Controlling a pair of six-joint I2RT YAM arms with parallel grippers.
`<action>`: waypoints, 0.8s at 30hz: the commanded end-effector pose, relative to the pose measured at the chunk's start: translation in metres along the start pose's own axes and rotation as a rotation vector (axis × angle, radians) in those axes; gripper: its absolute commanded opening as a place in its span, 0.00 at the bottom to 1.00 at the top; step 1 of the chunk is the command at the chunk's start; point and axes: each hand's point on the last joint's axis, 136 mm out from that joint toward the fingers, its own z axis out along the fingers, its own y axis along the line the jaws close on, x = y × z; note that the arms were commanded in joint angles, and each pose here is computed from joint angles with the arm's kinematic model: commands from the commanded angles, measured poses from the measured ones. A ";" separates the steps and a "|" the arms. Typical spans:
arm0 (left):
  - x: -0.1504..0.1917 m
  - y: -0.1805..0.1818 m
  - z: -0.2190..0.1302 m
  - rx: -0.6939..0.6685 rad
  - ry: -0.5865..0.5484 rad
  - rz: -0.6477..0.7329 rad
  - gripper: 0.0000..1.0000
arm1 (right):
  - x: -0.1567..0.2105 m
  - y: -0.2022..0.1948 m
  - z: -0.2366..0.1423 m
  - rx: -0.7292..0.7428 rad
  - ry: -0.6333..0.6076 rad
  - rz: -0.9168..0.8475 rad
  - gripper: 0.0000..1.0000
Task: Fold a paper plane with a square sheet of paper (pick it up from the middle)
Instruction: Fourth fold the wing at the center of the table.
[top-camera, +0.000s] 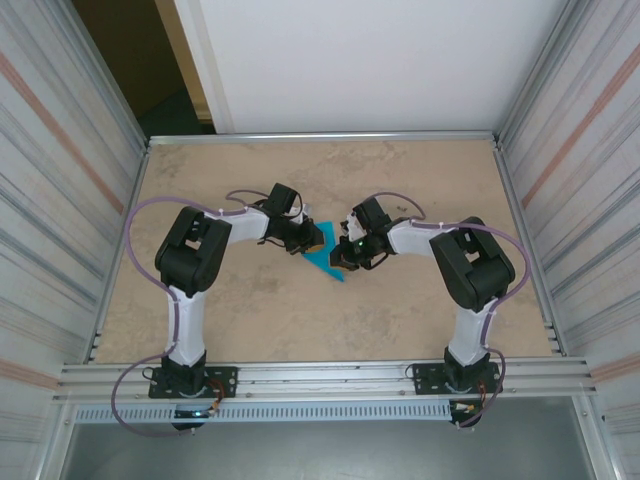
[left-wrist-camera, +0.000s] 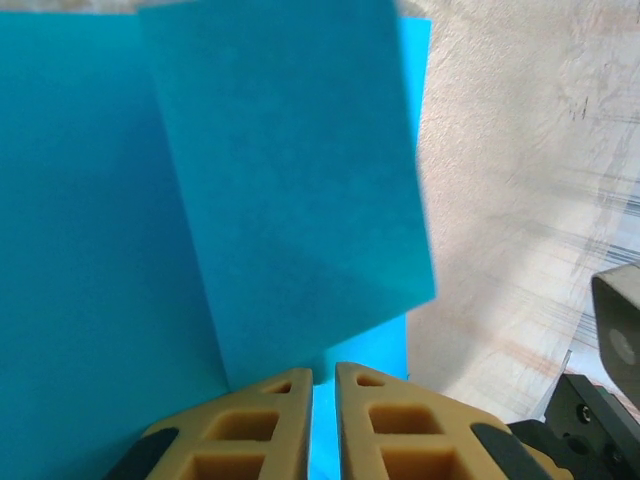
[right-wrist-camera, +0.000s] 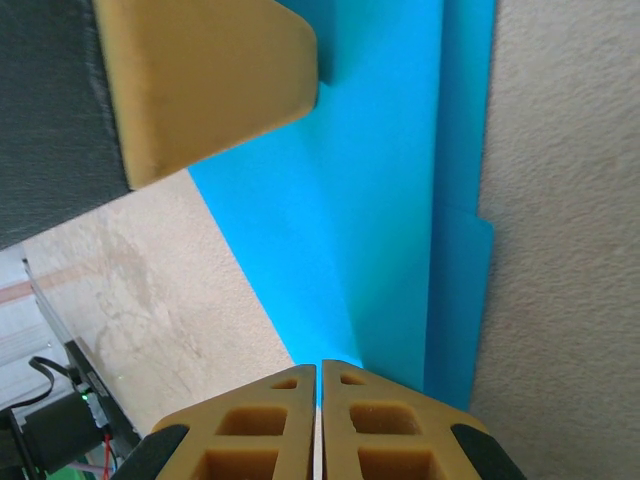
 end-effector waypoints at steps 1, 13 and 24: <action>0.046 0.087 0.023 -0.267 0.130 -0.162 0.16 | 0.008 -0.015 0.006 0.016 0.031 0.040 0.10; 0.048 0.089 0.022 -0.284 0.136 -0.174 0.18 | 0.015 -0.016 0.009 -0.022 0.062 0.064 0.12; 0.041 0.075 0.017 -0.253 0.122 -0.153 0.19 | 0.012 0.003 -0.013 -0.109 0.009 0.035 0.16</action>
